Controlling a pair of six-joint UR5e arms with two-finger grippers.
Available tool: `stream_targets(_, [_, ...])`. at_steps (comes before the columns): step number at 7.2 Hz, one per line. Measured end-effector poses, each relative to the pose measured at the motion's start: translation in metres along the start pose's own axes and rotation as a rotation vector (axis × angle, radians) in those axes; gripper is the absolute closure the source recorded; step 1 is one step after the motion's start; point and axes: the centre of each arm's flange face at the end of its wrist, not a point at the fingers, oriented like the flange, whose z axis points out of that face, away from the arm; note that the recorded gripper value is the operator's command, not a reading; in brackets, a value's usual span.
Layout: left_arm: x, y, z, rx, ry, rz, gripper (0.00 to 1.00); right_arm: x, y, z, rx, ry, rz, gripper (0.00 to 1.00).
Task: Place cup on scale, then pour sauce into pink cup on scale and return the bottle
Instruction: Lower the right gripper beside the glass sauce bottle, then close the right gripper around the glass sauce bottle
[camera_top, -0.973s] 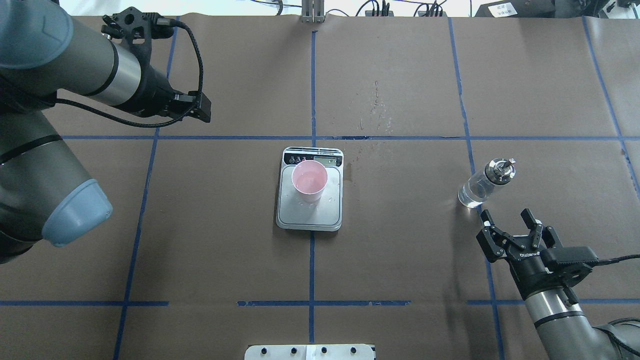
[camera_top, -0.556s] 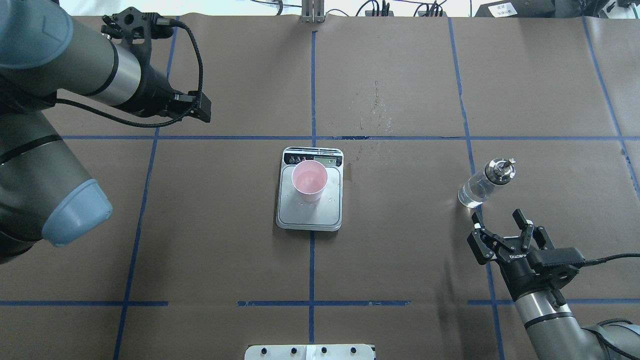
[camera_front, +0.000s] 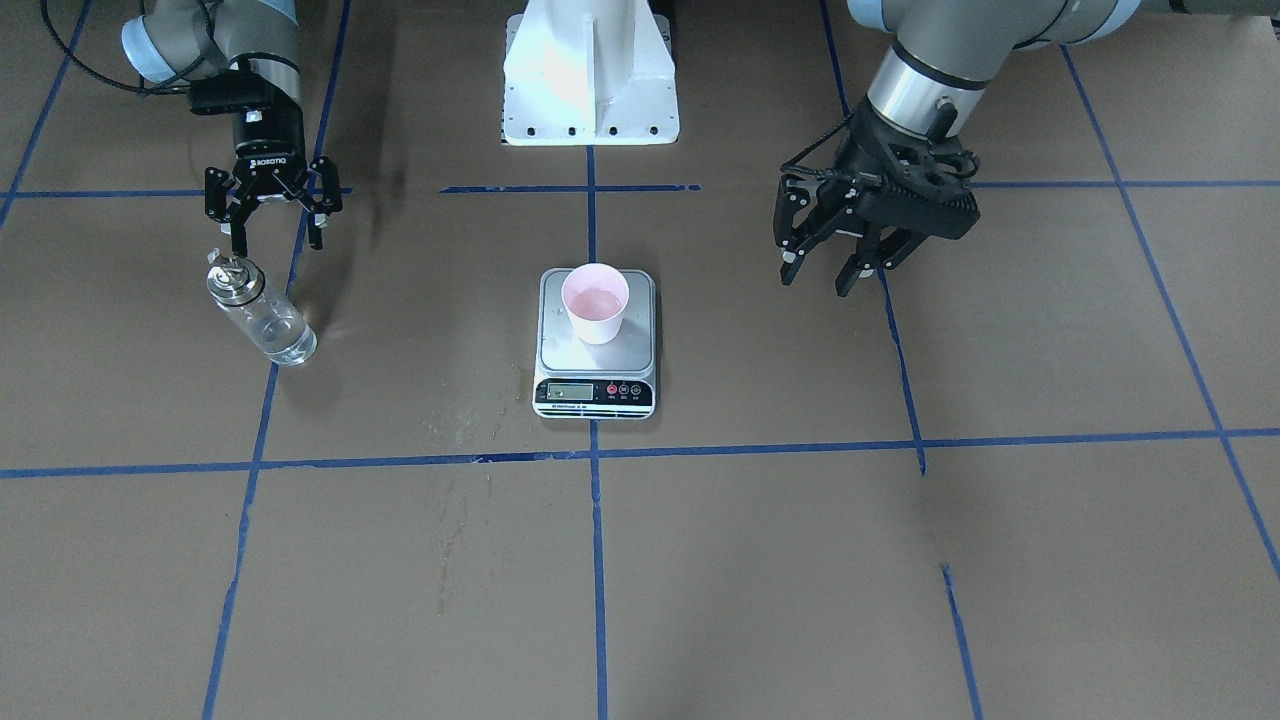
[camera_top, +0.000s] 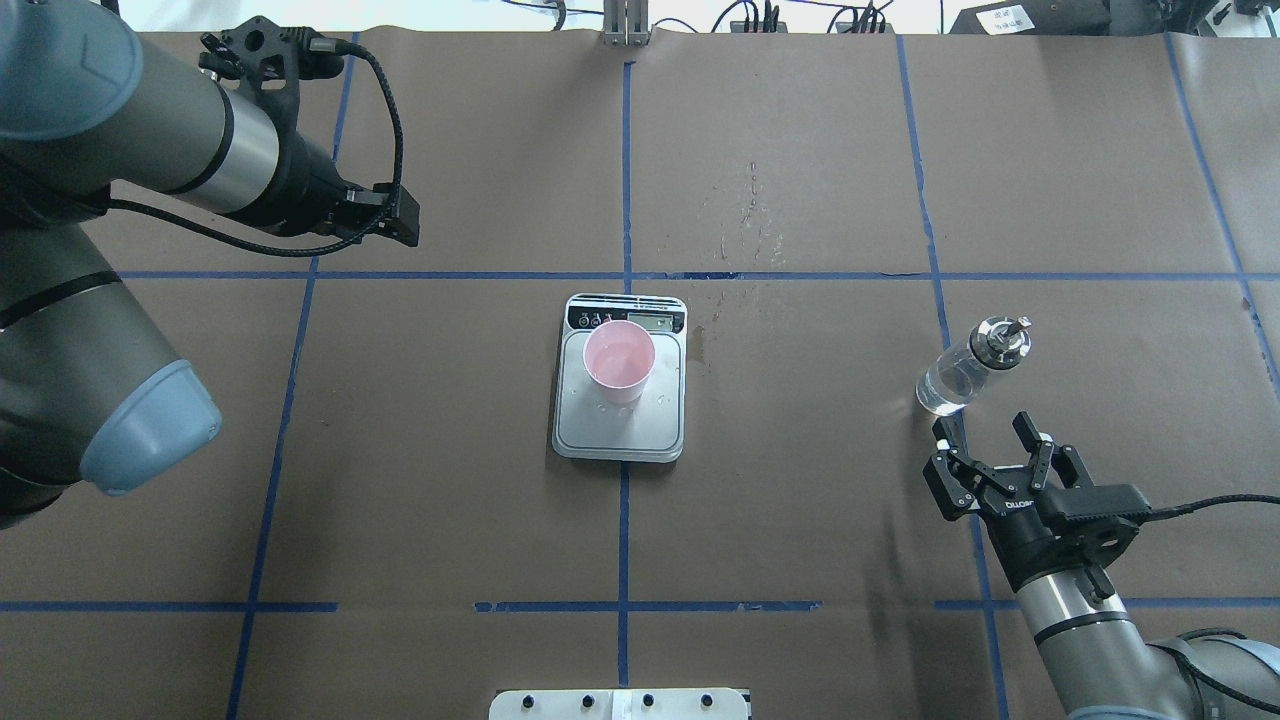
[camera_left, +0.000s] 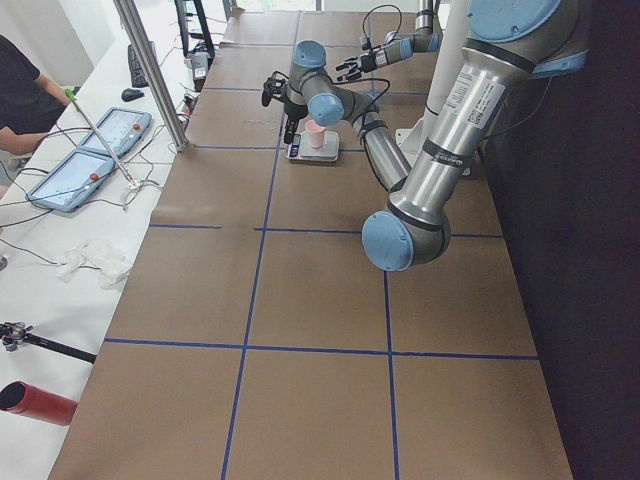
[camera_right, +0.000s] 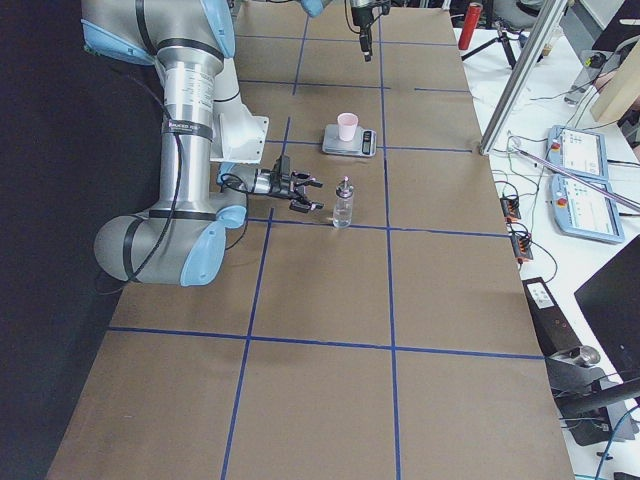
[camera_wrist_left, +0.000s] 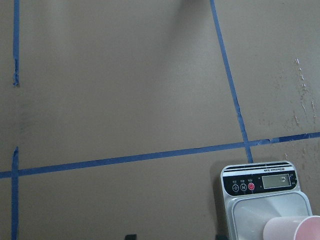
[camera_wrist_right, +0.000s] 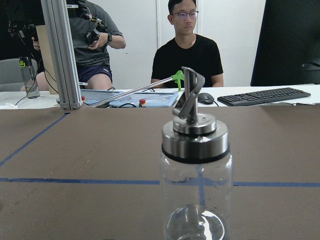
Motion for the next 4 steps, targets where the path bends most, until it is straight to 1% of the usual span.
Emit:
stream_targets(2, [0.001, 0.001, -0.002, 0.001, 0.004, -0.001, 0.39, 0.008, 0.0, 0.01, -0.025, 0.016, -0.018, 0.08])
stream_targets(4, [0.001, 0.001, -0.001, 0.001, 0.004, -0.001, 0.39, 0.006, -0.002, 0.017, -0.035, 0.021, -0.068, 0.08])
